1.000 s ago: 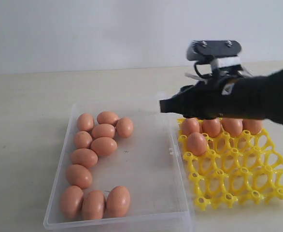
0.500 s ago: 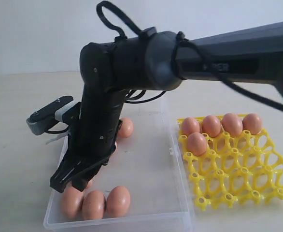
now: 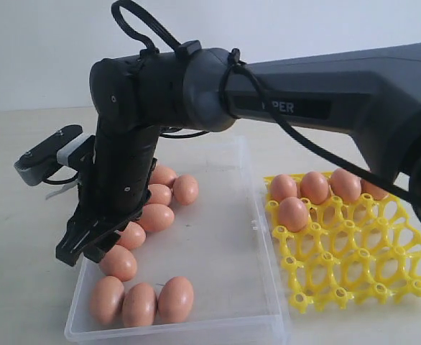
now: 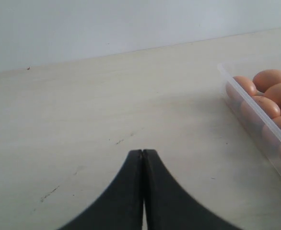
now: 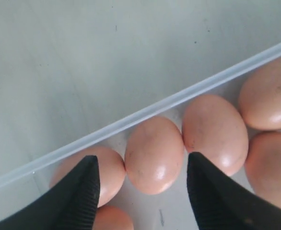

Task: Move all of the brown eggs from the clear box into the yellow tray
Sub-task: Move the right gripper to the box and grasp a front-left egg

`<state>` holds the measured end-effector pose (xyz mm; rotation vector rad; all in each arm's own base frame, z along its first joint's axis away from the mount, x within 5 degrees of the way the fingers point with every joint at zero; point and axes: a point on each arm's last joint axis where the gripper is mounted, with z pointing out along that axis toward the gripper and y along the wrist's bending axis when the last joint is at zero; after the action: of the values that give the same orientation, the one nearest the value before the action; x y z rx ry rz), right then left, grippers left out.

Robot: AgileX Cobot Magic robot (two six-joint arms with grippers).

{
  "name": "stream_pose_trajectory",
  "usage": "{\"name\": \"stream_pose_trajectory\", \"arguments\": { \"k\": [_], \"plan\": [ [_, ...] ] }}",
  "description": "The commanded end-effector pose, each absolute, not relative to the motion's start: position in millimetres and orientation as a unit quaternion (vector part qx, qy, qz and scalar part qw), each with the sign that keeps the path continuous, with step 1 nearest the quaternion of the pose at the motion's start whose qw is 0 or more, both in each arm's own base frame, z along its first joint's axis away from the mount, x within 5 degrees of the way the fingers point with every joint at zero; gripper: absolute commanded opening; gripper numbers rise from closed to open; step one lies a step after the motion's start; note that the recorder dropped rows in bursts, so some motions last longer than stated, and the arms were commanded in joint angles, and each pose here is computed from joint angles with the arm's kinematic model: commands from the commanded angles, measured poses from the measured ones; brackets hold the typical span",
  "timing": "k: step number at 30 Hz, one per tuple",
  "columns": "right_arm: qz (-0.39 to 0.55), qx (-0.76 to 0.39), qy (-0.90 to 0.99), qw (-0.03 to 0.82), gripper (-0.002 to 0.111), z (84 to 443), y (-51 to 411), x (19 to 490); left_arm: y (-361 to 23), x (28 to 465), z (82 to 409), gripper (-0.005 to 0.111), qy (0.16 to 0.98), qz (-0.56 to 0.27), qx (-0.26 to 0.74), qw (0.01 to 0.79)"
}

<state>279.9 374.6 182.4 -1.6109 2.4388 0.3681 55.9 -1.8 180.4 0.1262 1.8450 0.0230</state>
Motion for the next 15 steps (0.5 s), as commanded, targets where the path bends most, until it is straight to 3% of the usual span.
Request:
{"name": "stream_pose_trajectory", "arguments": {
  "k": [1, 15],
  "plan": [
    [0.121, -0.554, 0.817, 0.107, 0.054, 176.6, 378.1, 283.0, -2.1, 56.2, 182.9, 0.000, 0.791, 0.006, 0.054, 0.609],
    [0.116, -0.565, 0.810, 0.102, 0.054, 145.7, 383.7, 288.0, -2.1, 56.2, 182.9, 0.000, 0.791, 0.006, 0.054, 0.609]
  ]
}}
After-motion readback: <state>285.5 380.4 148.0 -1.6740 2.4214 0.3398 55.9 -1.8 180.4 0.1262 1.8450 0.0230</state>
